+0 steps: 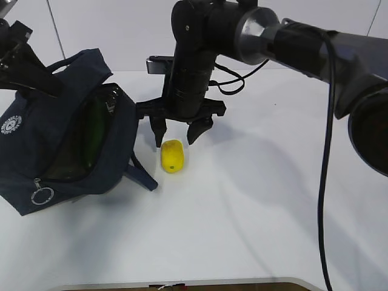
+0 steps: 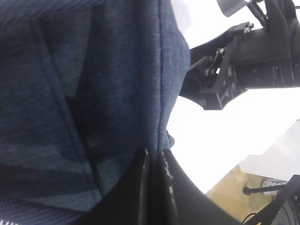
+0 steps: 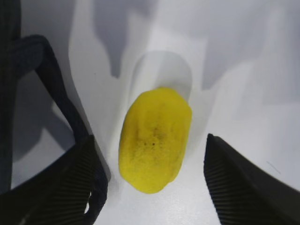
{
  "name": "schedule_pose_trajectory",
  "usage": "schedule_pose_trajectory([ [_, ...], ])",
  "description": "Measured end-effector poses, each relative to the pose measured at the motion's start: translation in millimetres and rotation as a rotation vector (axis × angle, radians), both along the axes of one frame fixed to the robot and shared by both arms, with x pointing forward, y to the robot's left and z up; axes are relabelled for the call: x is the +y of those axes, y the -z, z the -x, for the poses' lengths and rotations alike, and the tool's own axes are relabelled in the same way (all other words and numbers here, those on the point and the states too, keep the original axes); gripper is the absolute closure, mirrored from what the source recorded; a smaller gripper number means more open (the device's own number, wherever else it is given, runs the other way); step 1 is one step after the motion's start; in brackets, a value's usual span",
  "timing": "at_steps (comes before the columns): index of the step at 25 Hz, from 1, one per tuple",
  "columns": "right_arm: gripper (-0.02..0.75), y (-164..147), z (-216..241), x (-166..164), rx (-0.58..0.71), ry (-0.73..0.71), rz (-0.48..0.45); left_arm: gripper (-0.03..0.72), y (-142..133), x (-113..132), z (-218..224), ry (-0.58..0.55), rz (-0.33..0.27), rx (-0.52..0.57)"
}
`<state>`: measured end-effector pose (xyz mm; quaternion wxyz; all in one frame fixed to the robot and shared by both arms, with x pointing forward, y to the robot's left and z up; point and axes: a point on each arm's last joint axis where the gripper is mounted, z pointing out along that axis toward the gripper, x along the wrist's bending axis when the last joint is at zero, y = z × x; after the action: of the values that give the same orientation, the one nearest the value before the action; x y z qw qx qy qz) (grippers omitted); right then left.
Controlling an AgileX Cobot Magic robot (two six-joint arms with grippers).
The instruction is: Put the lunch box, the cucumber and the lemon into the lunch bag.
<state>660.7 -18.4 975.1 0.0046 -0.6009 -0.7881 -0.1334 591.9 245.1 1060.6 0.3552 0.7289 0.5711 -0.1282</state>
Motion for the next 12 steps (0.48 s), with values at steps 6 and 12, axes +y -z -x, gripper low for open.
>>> schedule_pose_trajectory([
  [6, 0.161, -0.2, 2.7, 4.2, -0.010, -0.012, 0.013, 0.697, 0.1, 0.1, 0.0, 0.000, -0.002, 0.000],
  [12, 0.159, 8.2, 1.4, 4.3, -0.007, -0.014, 0.038, 0.697, 0.1, 0.1, 0.0, 0.000, -0.002, 0.000],
])
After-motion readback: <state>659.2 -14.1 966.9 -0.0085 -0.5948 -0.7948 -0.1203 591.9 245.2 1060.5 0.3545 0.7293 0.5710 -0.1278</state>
